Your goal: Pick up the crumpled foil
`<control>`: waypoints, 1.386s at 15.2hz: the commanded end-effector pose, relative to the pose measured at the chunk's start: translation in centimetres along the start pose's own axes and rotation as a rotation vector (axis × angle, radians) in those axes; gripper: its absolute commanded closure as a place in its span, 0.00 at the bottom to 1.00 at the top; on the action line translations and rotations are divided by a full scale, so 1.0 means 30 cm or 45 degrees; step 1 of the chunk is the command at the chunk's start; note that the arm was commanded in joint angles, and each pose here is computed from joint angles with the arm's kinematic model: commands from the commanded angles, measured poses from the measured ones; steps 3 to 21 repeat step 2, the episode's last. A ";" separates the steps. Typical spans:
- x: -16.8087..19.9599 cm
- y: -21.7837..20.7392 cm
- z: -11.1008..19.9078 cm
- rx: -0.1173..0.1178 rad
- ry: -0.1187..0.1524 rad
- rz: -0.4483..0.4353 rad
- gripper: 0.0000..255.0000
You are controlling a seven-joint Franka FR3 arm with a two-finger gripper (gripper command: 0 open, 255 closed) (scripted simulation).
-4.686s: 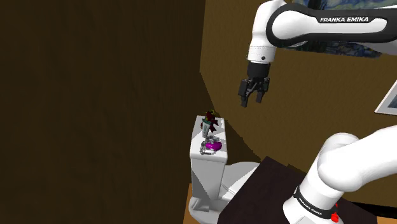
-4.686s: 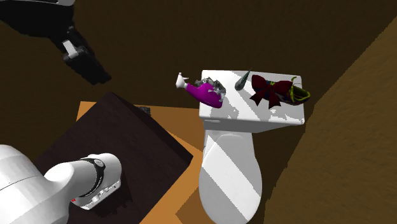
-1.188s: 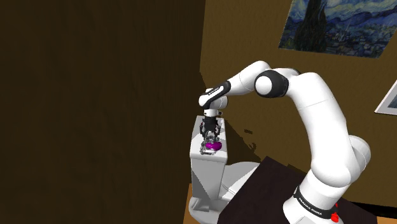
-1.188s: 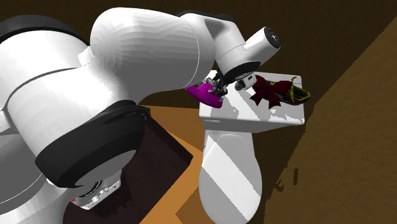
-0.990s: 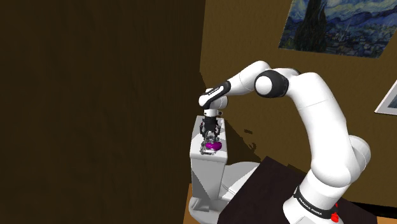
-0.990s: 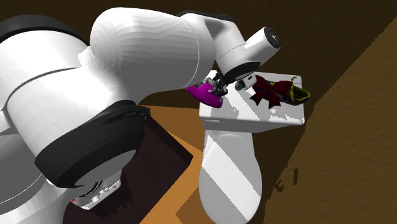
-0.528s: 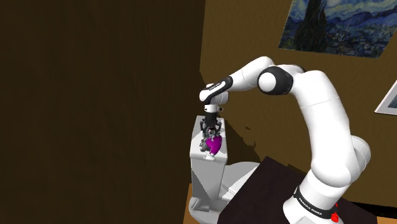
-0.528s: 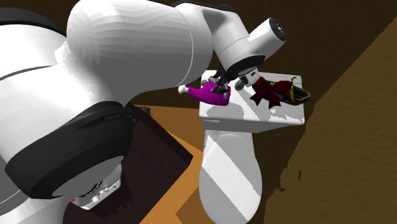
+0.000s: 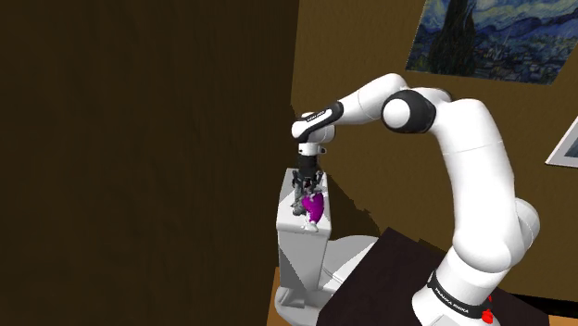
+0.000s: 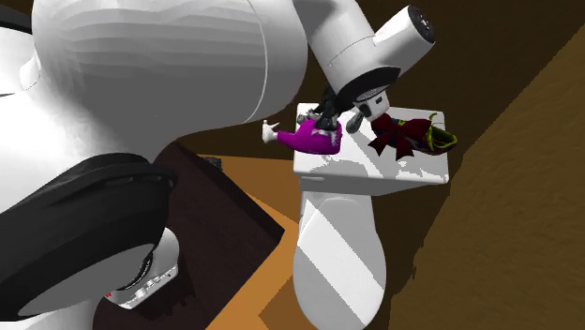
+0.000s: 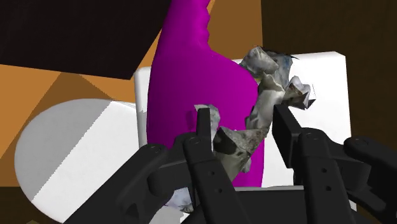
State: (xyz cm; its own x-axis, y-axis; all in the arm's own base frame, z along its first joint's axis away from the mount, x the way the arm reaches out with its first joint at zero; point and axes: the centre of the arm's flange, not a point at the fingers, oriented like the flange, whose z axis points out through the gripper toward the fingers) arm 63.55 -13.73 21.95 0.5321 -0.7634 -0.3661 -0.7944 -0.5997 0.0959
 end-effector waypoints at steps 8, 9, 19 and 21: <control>-0.006 0.002 -0.021 0.000 0.000 0.000 1.00; -0.006 0.002 -0.021 0.000 0.000 0.000 1.00; -0.006 0.002 -0.021 0.000 0.000 0.000 1.00; -0.006 0.002 -0.021 0.000 0.000 0.000 1.00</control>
